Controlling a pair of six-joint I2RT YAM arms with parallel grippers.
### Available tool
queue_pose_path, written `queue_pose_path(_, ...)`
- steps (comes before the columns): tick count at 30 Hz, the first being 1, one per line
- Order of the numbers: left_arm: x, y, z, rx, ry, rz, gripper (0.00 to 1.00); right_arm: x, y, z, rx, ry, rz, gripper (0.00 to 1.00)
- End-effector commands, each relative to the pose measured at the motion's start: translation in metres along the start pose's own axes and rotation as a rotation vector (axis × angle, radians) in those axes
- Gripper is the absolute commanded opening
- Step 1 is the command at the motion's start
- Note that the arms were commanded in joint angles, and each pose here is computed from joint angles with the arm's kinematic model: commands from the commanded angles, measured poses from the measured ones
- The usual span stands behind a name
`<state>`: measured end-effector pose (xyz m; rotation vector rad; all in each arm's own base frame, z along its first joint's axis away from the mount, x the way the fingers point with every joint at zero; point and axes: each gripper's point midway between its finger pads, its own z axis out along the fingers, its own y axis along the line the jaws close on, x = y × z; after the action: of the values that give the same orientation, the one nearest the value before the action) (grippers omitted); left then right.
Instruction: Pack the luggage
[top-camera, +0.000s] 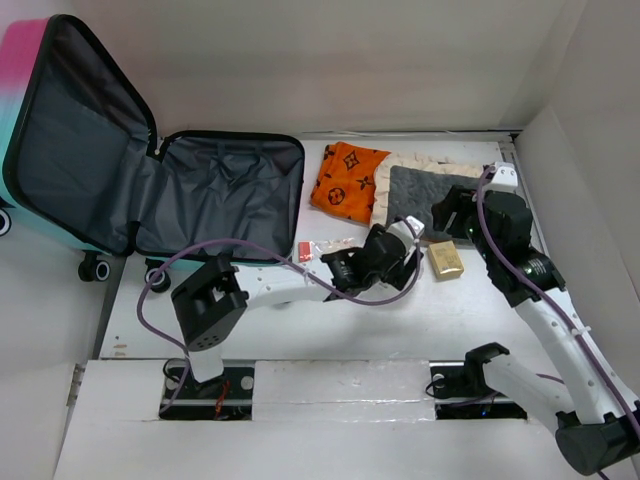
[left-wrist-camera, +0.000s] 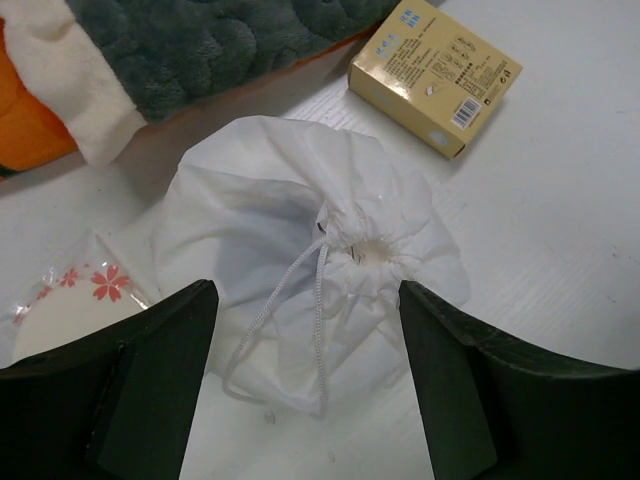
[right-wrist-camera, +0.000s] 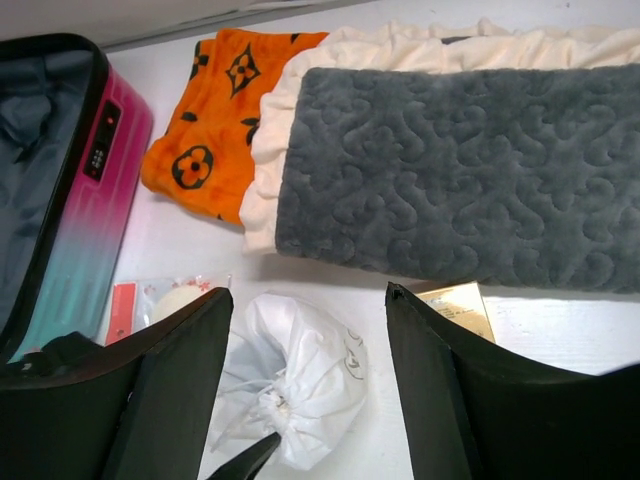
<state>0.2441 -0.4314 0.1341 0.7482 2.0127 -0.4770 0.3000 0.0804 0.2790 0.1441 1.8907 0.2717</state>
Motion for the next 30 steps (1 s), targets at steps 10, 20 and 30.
queue_pose_path(10, 0.009, -0.02, 0.021, 0.079, 0.042, 0.068, 0.41, -0.007, 0.015, 0.001, -0.087, -0.034, 0.005, 0.69)
queue_pose_path(20, -0.056, -0.011, -0.024, 0.065, -0.147, -0.022, 0.0, -0.012, 0.019, -0.004, -0.104, -0.057, 0.007, 0.69)
queue_pose_path(30, -0.207, 0.094, -0.134, 0.004, -0.579, -0.282, 0.0, -0.037, 0.029, -0.017, -0.134, -0.11, 0.014, 0.69)
